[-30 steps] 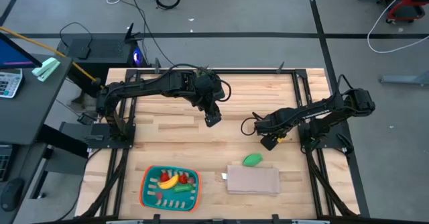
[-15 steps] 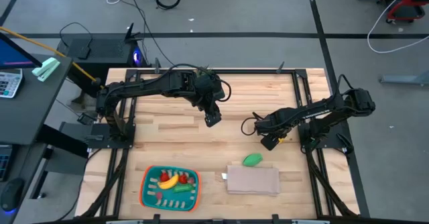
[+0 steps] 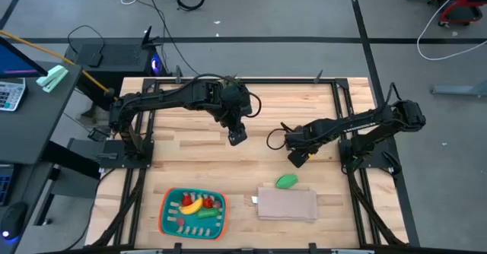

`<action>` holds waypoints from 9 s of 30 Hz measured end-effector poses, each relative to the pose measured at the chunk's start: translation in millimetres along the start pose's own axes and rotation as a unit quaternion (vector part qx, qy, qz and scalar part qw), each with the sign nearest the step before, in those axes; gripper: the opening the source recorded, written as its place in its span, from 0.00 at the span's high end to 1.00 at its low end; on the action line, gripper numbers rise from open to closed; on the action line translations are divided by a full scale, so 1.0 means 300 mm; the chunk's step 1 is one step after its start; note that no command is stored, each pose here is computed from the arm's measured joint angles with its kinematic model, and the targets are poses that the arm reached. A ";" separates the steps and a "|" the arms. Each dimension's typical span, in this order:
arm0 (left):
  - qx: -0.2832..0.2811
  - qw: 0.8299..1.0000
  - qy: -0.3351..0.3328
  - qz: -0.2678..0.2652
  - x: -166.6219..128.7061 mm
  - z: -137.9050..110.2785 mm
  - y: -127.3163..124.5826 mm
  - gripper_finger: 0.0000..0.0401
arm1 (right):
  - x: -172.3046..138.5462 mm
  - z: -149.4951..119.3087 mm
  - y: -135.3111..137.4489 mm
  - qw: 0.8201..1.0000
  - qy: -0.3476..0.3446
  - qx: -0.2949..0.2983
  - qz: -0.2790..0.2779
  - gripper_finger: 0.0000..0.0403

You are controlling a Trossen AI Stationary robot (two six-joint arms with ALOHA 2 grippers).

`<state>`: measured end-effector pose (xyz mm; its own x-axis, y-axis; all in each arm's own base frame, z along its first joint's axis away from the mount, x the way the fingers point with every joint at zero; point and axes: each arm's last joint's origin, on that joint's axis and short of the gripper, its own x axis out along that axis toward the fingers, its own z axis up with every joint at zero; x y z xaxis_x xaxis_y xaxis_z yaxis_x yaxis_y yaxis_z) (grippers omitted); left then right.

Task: Pick and placing Produce into tupperware
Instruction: Put the yellow pineapple into the blue basket, then put the green corn into the blue basket

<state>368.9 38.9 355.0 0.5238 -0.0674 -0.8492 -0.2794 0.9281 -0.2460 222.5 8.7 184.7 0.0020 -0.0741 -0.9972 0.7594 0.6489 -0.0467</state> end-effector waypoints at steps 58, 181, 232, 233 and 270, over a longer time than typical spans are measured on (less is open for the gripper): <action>-0.026 0.987 0.027 0.156 -0.354 -0.324 -0.194 0.57 | -0.428 0.090 0.578 0.821 -0.312 -0.169 0.448 0.48; -0.069 0.992 -0.083 -0.064 0.032 0.003 -0.211 0.57 | -0.899 -0.098 0.035 0.941 -0.316 -0.083 0.092 0.34; 0.045 0.992 -0.106 -0.055 0.840 -0.086 -0.390 0.33 | -0.594 -0.146 -0.092 0.960 -0.265 -0.076 -0.040 0.34; 0.045 0.991 -0.109 -0.057 0.844 -0.085 -0.391 0.33 | -0.594 -0.146 -0.092 0.960 -0.265 -0.076 -0.040 0.34; 0.021 0.989 -0.129 -0.069 0.944 -0.098 -0.375 0.35 | -0.596 -0.144 -0.092 0.956 -0.275 -0.085 -0.048 0.34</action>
<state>524.9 -95.3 128.4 0.7443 -0.1034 -0.6598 -0.1606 0.9313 -0.3271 173.2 36.7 362.0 0.3159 -0.4961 -0.8088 0.6565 0.7297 -0.1912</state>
